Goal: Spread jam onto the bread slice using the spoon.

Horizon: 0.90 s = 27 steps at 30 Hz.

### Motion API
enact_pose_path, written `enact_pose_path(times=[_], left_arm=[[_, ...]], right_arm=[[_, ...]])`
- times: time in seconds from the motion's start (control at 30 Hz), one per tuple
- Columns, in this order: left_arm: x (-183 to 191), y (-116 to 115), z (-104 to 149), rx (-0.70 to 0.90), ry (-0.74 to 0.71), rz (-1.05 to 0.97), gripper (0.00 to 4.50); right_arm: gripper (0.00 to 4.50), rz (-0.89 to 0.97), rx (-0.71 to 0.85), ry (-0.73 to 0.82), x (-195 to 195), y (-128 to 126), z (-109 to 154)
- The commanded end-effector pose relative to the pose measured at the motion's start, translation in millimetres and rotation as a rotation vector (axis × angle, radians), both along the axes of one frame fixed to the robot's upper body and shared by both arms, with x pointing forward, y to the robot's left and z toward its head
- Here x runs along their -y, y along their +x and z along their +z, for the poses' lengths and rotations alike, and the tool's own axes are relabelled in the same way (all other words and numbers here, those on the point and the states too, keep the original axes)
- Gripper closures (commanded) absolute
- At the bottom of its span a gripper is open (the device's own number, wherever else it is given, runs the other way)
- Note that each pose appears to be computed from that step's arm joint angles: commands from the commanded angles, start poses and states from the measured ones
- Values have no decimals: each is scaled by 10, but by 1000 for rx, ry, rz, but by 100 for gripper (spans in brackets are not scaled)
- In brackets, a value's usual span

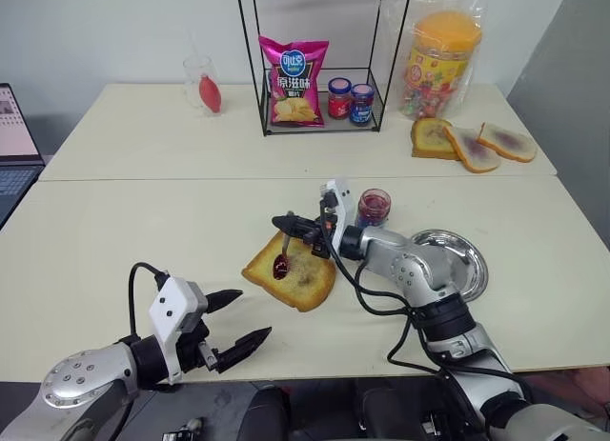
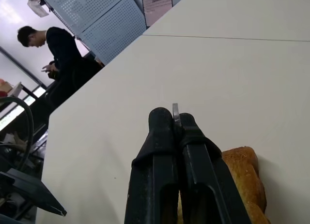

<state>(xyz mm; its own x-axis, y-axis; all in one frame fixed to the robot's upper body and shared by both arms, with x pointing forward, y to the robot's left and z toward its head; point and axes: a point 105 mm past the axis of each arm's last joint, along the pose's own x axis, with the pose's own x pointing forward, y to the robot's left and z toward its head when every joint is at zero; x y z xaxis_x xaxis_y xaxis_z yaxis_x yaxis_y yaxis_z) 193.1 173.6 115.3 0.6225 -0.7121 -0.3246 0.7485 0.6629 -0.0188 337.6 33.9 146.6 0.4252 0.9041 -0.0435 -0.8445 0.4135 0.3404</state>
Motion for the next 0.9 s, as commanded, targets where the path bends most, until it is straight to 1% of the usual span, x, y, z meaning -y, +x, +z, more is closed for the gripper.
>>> enact_pose_path(times=[0.03,0.37,0.57,0.63,0.73,0.8,0.9], left_arm=[[33,-21,73,29,6,-23,0],[58,4,68,22,9,-58,0],[63,27,71,24,9,-68,0],[65,31,70,24,9,-71,0],[73,29,68,21,6,-77,0],[78,16,60,12,4,-84,0],[62,-17,50,-2,1,-84,0]], right_arm=[[449,-34,72,4,51,95,147],[449,-66,139,22,102,173,379],[449,-91,119,55,167,201,474],[449,-97,82,95,193,198,539],[449,-94,-32,176,197,176,587],[449,-76,-105,213,171,140,577],[449,-64,-235,244,94,104,463]])
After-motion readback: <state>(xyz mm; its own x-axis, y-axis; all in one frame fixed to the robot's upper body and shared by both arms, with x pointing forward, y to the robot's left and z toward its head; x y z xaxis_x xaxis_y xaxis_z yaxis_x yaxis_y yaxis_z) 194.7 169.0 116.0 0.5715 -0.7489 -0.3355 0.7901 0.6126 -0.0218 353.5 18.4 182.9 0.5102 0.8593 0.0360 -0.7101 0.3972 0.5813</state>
